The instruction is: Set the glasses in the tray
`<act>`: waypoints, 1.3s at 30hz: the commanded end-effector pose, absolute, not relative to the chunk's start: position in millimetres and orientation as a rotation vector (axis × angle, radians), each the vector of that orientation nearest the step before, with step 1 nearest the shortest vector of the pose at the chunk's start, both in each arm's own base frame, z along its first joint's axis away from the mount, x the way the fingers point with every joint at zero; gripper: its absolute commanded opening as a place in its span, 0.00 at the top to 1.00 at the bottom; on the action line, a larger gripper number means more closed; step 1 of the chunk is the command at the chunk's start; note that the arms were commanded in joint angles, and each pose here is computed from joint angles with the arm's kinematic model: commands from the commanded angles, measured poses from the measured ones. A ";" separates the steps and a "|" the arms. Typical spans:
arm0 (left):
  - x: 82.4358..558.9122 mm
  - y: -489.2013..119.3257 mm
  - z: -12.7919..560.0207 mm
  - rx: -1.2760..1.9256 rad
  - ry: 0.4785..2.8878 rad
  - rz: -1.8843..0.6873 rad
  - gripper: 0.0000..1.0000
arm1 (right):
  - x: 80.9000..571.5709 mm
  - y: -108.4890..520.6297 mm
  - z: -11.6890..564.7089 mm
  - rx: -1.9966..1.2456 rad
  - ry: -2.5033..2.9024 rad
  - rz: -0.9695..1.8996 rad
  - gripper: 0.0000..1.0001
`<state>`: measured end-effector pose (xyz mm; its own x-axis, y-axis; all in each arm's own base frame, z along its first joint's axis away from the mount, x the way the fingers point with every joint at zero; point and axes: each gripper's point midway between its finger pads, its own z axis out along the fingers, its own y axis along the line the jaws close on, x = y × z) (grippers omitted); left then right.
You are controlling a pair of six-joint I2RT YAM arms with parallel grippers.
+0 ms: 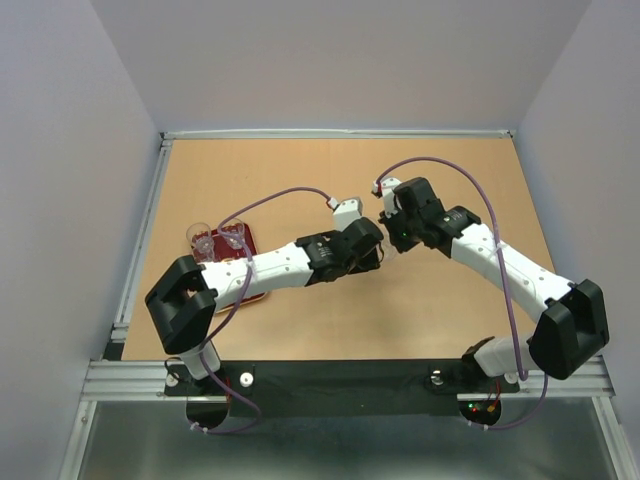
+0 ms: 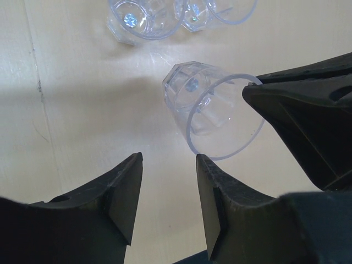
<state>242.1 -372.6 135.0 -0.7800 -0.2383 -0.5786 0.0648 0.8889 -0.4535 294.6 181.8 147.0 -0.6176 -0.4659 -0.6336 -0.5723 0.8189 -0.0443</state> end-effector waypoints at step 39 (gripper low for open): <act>273.5 -357.2 156.5 -0.090 2.245 -0.441 1.00 | 285.4 213.5 173.2 -0.755 2.256 0.440 1.00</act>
<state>264.7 -359.5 128.4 -0.7120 -0.2263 -0.6647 0.0550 0.9258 -0.3741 282.2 207.3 157.9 -0.6246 -0.4000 -0.6707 -0.5996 0.7959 0.0837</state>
